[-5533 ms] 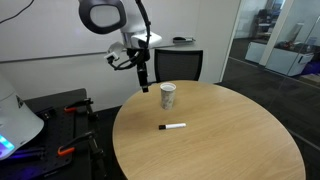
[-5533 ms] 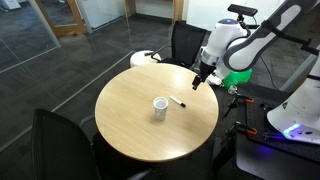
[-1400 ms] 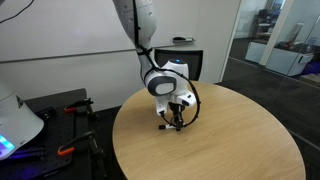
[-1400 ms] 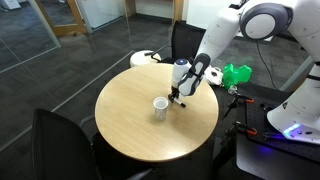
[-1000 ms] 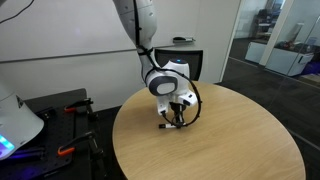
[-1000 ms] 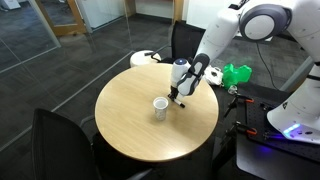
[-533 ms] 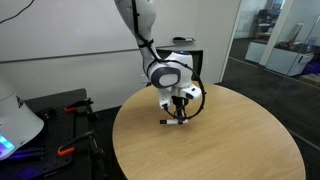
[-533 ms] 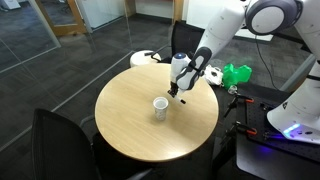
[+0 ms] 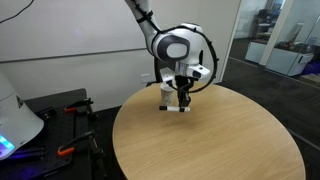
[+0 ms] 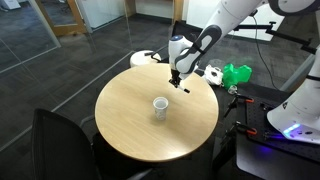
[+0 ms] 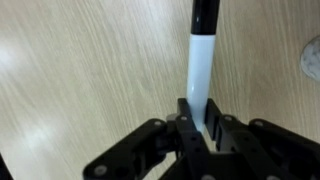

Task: Pick the marker and put it in the cup

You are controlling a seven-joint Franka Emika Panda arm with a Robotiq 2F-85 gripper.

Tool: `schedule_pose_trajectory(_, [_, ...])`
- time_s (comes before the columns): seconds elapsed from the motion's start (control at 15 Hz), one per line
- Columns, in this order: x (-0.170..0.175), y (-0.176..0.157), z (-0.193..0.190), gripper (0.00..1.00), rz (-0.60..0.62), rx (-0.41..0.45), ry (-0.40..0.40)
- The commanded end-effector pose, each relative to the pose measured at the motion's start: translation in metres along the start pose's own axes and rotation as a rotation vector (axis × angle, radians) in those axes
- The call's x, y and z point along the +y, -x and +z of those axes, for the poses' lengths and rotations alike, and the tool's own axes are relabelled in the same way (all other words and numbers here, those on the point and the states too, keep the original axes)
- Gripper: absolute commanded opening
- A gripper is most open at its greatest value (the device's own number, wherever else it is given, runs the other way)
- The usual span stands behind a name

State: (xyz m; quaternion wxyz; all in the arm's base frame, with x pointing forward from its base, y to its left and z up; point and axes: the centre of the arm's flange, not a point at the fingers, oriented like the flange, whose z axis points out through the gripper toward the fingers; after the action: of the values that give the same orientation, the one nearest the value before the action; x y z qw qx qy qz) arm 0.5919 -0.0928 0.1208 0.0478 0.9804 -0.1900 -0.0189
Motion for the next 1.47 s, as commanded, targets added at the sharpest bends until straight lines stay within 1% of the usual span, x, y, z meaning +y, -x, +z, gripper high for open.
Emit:
schedule_pose_trajectory(0.0, [-0.001, 0.014, -0.049, 0.05, -0.025, -0.038, 0.033])
schedule_pose_trajectory(0.2, [-0.001, 0.017, -0.079, 0.05, -0.039, -0.047, 0.059])
schedule_pose_trajectory(0.27, [-0.003, 0.002, -0.052, 0.20, -0.051, -0.035, 0.035])
schedule_pose_trajectory(0.4, [-0.003, 0.004, -0.066, 0.20, -0.050, -0.035, 0.038])
schedule_pose_trajectory(0.53, [-0.002, 0.006, -0.068, 0.20, -0.049, -0.037, 0.037])
schedule_pose_trajectory(0.6, [-0.001, 0.007, -0.067, 0.05, -0.049, -0.040, 0.038])
schedule_pose_trajectory(0.67, [-0.001, 0.000, -0.063, 0.05, -0.041, -0.059, 0.041])
schedule_pose_trajectory(0.73, [-0.001, -0.005, -0.063, 0.05, -0.039, -0.058, 0.046])
schedule_pose_trajectory(1.0, [0.003, -0.027, -0.079, 0.05, -0.054, -0.019, 0.041])
schedule_pose_trajectory(1.2, [0.005, -0.040, -0.094, 0.05, -0.080, 0.010, 0.026])
schedule_pose_trajectory(1.4, [0.009, -0.051, -0.107, 0.05, -0.145, 0.000, -0.010])
